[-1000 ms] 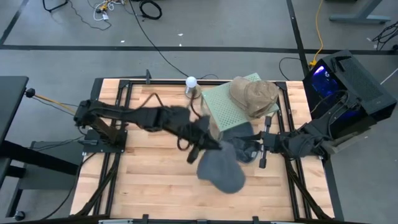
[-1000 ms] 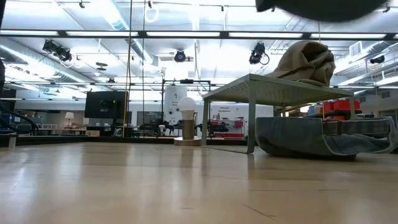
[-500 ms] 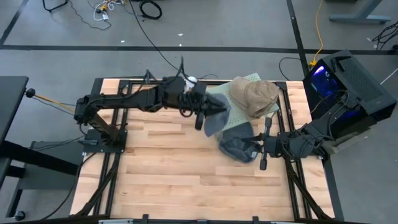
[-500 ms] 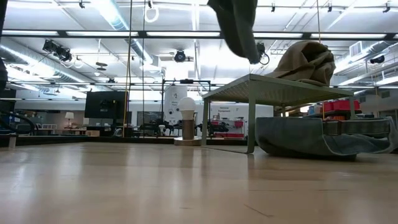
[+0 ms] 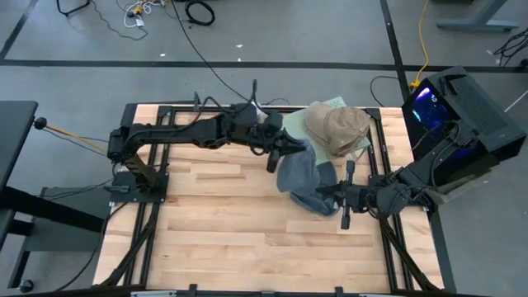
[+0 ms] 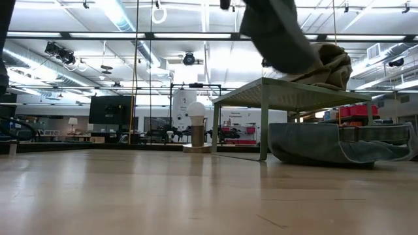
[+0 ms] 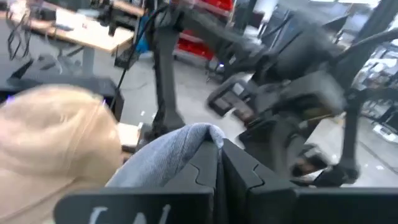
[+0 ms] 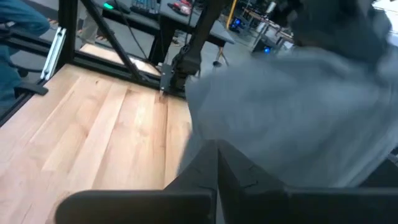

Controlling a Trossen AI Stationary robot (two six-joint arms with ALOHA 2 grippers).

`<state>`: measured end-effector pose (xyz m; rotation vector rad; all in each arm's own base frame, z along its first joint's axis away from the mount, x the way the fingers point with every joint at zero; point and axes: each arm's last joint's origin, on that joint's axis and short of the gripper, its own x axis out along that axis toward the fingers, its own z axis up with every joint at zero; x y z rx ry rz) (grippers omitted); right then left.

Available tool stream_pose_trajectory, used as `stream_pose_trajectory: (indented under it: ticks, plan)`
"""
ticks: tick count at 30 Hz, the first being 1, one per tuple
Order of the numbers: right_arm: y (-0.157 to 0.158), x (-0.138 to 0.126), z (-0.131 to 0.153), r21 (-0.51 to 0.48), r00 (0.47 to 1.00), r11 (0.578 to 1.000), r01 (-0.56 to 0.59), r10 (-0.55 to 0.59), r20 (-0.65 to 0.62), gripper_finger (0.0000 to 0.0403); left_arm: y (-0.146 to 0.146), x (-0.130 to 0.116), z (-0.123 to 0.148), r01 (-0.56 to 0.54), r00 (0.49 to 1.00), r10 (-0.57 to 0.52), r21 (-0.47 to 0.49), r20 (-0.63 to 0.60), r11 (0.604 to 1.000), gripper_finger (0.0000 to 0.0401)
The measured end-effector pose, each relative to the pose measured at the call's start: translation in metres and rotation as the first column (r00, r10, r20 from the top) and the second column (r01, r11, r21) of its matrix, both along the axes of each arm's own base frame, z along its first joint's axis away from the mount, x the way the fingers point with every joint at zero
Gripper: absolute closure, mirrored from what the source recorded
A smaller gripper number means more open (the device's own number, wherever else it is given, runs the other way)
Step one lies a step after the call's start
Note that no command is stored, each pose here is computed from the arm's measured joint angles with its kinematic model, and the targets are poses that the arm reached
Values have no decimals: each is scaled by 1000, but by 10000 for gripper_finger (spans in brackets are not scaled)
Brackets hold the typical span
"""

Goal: Stack caps on shelf
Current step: Put the left black cup on the shelf

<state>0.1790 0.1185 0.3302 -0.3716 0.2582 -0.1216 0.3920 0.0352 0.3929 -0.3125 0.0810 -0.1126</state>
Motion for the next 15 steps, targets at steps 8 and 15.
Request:
stream_pose_trajectory:
  ticks: [8, 15]
  plan:
    - [5, 6, -6, 9, 1000, 1000, 2, -2, -20, 399, 19, 10, -16, -82, 996, 83, 20, -39, 996, 395]
    - [5, 7, -7, 10, 1000, 1000, 4, -4, -24, 399, 37, 5, -14, -119, 992, 120, 18, -36, 993, 392]
